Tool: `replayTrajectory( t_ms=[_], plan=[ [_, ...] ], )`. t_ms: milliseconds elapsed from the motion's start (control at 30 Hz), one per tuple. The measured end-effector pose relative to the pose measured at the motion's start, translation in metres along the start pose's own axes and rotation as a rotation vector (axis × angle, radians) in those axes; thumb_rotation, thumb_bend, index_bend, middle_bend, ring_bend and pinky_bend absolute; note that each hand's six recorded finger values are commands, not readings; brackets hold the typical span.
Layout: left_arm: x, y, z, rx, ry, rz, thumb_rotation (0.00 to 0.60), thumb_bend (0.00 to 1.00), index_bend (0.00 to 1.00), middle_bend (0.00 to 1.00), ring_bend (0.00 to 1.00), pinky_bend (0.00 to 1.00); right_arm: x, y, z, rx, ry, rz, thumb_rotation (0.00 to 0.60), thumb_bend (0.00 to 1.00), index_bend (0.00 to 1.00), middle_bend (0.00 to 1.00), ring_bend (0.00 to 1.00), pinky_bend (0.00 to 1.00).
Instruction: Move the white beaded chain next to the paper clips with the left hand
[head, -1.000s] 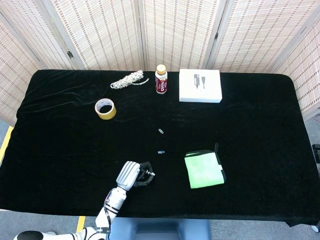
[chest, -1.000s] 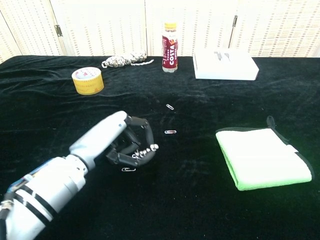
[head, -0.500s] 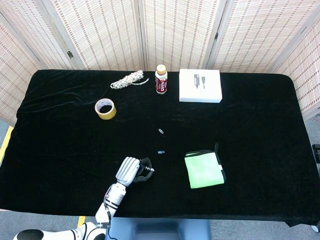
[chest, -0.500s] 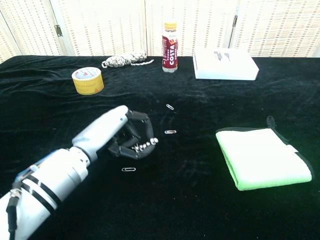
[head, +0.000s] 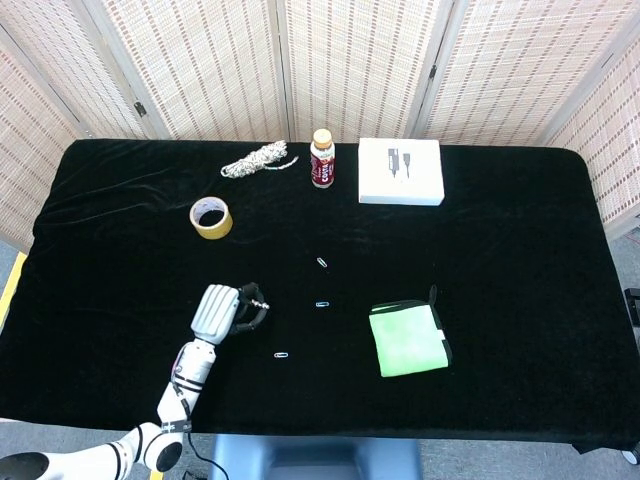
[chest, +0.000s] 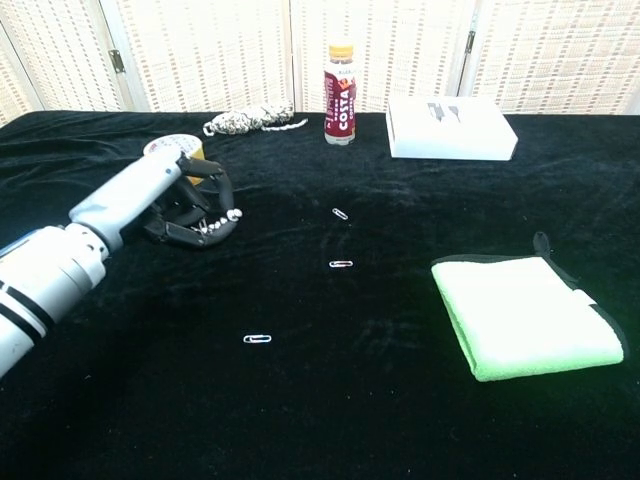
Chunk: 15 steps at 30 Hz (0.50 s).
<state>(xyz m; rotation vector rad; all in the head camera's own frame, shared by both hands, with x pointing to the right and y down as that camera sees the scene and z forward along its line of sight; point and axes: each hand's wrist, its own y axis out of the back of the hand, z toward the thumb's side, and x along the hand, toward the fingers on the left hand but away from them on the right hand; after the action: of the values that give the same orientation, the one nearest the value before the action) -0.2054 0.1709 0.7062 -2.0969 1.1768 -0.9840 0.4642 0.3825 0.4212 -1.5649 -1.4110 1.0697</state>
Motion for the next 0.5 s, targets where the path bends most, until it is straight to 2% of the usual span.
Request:
replayTrajectory(
  t_ms=[67,133,167,200,233,267,300,500],
  plan=[
    [0.001,0.001,-0.002,0.0,0.005,0.0,0.6,0.52,0.88,1.0,1.0,1.0,-0.002,-0.001,-0.001,0.004,-0.009,0.006,0.6,0.01,0.0,0.0,0.0,0.0],
    [0.001,0.001,-0.004,-0.008,0.008,-0.002,0.6,0.44,0.77,1.0,1.0,1.0,-0.004,-0.001,-0.002,0.006,-0.017,0.006,0.6,0.01,0.0,0.0,0.0,0.0],
    [0.001,0.0,-0.005,-0.008,0.01,-0.008,0.6,0.35,0.62,1.0,1.0,1.0,-0.004,-0.002,-0.002,0.006,-0.02,0.007,0.6,0.01,0.0,0.0,0.0,0.0],
    [0.001,0.0,-0.006,-0.002,0.012,-0.015,0.6,0.26,0.43,1.0,1.0,1.0,-0.004,-0.002,-0.002,0.006,-0.022,0.008,0.6,0.01,0.0,0.0,0.0,0.0],
    [0.001,-0.001,-0.008,0.007,0.016,-0.025,0.6,0.21,0.3,1.0,1.0,1.0,-0.004,-0.002,-0.002,0.007,-0.023,0.01,0.6,0.01,0.0,0.0,0.0,0.0],
    [0.001,-0.001,-0.01,0.021,0.023,-0.042,0.6,0.17,0.12,1.0,1.0,1.0,-0.004,-0.002,-0.002,0.009,-0.024,0.011,0.6,0.01,0.0,0.0,0.0,0.0],
    [0.001,-0.002,-0.011,0.028,0.028,-0.054,0.6,0.15,0.03,1.0,1.0,1.0,-0.004,-0.003,-0.002,0.01,-0.025,0.012,0.6,0.01,0.0,0.0,0.0,0.0],
    [0.002,0.011,-0.014,0.037,0.042,-0.059,0.6,0.11,0.0,1.0,1.0,1.0,-0.007,-0.005,0.0,0.017,-0.019,0.021,0.6,0.01,0.0,0.0,0.0,0.0]
  ],
)
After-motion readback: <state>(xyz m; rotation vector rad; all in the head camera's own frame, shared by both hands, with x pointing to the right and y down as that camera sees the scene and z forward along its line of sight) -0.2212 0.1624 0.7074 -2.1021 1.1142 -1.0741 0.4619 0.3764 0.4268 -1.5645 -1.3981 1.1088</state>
